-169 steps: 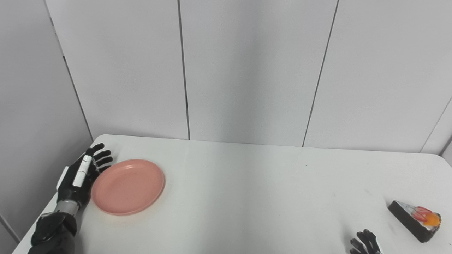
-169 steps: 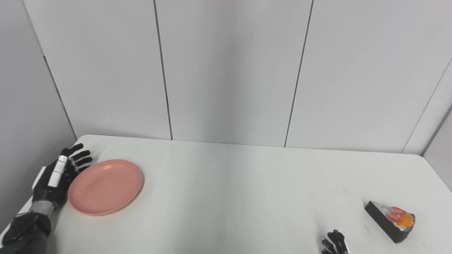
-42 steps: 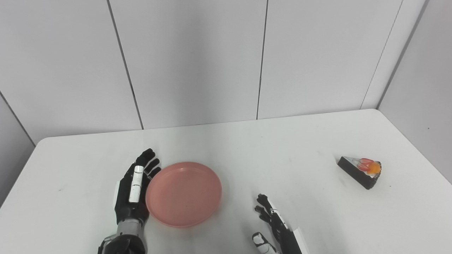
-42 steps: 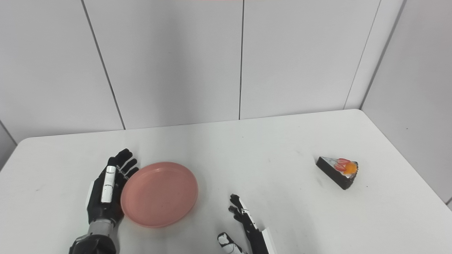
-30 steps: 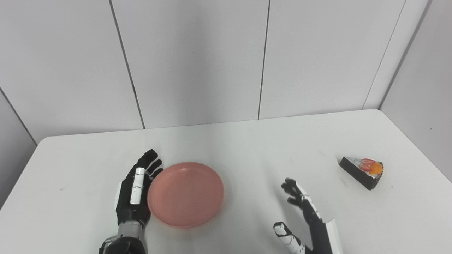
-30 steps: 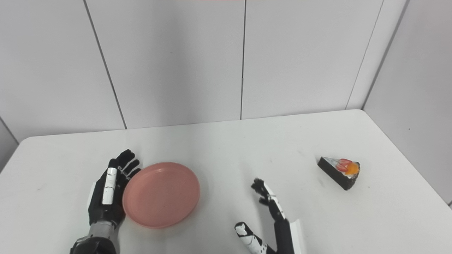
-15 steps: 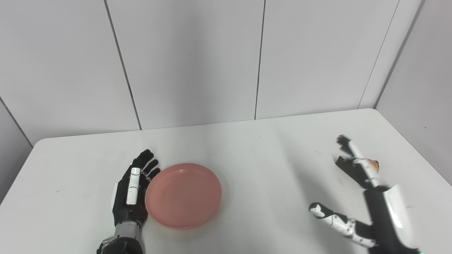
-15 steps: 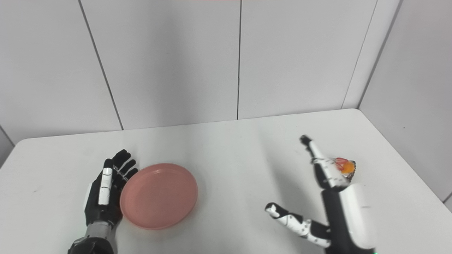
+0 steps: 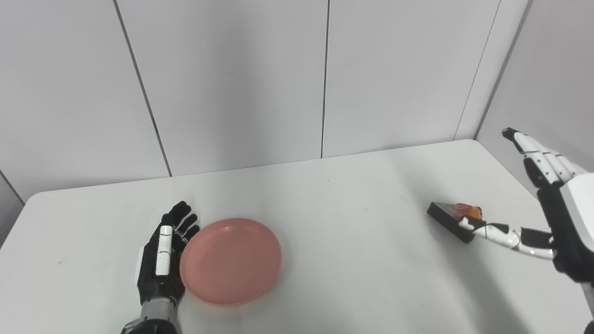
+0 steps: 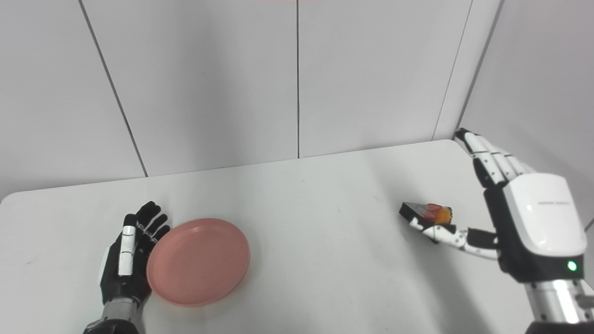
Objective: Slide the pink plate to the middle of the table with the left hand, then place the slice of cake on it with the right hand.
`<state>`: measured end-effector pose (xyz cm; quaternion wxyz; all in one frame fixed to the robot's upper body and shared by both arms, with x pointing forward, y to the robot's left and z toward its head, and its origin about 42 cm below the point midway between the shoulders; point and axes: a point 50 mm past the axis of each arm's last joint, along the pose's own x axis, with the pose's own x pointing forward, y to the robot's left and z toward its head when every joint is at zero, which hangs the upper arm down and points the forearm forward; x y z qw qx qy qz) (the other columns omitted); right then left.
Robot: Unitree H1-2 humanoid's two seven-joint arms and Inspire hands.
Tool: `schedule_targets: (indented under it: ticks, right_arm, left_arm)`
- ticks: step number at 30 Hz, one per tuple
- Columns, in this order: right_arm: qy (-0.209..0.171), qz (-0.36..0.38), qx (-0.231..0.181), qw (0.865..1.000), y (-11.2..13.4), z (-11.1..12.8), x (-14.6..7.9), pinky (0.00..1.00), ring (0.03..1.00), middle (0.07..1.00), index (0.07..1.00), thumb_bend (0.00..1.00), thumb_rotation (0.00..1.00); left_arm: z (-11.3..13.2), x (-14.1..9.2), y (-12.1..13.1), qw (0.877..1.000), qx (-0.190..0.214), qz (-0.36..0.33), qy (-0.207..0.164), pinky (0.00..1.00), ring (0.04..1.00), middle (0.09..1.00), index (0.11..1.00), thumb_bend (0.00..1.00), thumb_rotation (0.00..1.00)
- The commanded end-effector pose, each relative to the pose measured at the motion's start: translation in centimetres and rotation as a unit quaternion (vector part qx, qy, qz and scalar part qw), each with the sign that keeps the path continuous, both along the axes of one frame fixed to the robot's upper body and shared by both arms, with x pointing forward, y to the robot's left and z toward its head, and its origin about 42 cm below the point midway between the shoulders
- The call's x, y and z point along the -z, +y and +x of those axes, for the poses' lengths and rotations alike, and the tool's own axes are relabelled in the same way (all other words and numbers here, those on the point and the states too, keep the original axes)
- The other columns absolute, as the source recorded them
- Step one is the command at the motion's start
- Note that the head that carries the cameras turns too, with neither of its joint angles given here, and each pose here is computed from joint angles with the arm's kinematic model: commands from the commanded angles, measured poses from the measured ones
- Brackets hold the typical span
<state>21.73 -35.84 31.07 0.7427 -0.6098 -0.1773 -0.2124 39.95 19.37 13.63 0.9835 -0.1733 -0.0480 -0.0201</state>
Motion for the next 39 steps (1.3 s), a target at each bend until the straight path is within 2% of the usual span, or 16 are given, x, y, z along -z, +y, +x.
schedule_targets:
  ticks: [1, 7, 10, 14, 17, 20, 25, 32, 39]
  right_arm:
    - [-0.004, -0.014, 0.019, 1.000, -1.1, 0.3, -1.0, 0.68, 0.804, 0.854, 0.867, 0.94, 0.69]
    - [0.105, -0.049, 0.093, 0.989, -4.1, 2.2, -0.7, 0.78, 0.825, 0.842, 0.853, 1.00, 0.70]
    - [0.134, -0.042, 0.106, 0.984, -5.3, 3.1, -0.3, 0.77, 0.813, 0.834, 0.840, 1.00, 0.68]
    - [0.156, -0.029, 0.111, 0.981, -6.6, 4.2, 0.6, 0.69, 0.773, 0.827, 0.829, 1.00, 0.69]
    - [0.176, -0.010, 0.114, 0.978, -6.8, 4.6, 1.4, 0.69, 0.784, 0.846, 0.837, 1.00, 0.69]
    - [0.185, -0.002, 0.109, 0.977, -6.9, 4.9, 2.0, 0.67, 0.782, 0.826, 0.837, 1.00, 0.66]
    - [0.194, 0.000, 0.102, 0.976, -6.7, 5.9, 2.9, 0.63, 0.777, 0.816, 0.836, 1.00, 0.72]
    - [0.195, -0.001, 0.089, 0.977, -6.2, 6.3, 3.0, 0.67, 0.798, 0.825, 0.833, 1.00, 0.73]
    - [0.195, -0.003, 0.085, 0.977, -5.8, 6.4, 2.8, 0.65, 0.799, 0.836, 0.837, 1.00, 0.75]
  left_arm:
    - [-1.3, 3.0, 0.3, 0.998, 0.001, -0.002, 0.065, 0.80, 0.832, 0.846, 0.738, 0.75, 0.74]
    - [-1.2, 3.0, 0.2, 0.998, 0.006, -0.004, 0.064, 0.82, 0.841, 0.852, 0.755, 0.75, 0.74]
    - [-1.1, 3.0, 0.2, 0.998, 0.005, -0.005, 0.066, 0.83, 0.837, 0.847, 0.750, 0.75, 0.74]
    - [-1.2, 3.0, 0.1, 0.998, 0.007, -0.009, 0.066, 0.83, 0.839, 0.843, 0.754, 0.75, 0.73]
    - [-1.2, 3.1, 0.1, 0.998, 0.007, -0.010, 0.066, 0.85, 0.843, 0.845, 0.753, 0.73, 0.73]
    - [-1.2, 3.1, 0.2, 0.998, 0.008, -0.006, 0.066, 0.84, 0.841, 0.850, 0.760, 0.73, 0.74]
    - [-1.4, 3.3, 0.3, 0.998, 0.007, -0.008, 0.069, 0.81, 0.833, 0.846, 0.756, 0.74, 0.73]
    - [-1.5, 3.5, 0.3, 0.997, 0.007, -0.007, 0.071, 0.82, 0.835, 0.849, 0.763, 0.75, 0.73]
    - [-1.6, 3.7, 0.4, 0.997, 0.006, -0.006, 0.078, 0.83, 0.840, 0.858, 0.774, 0.76, 0.74]
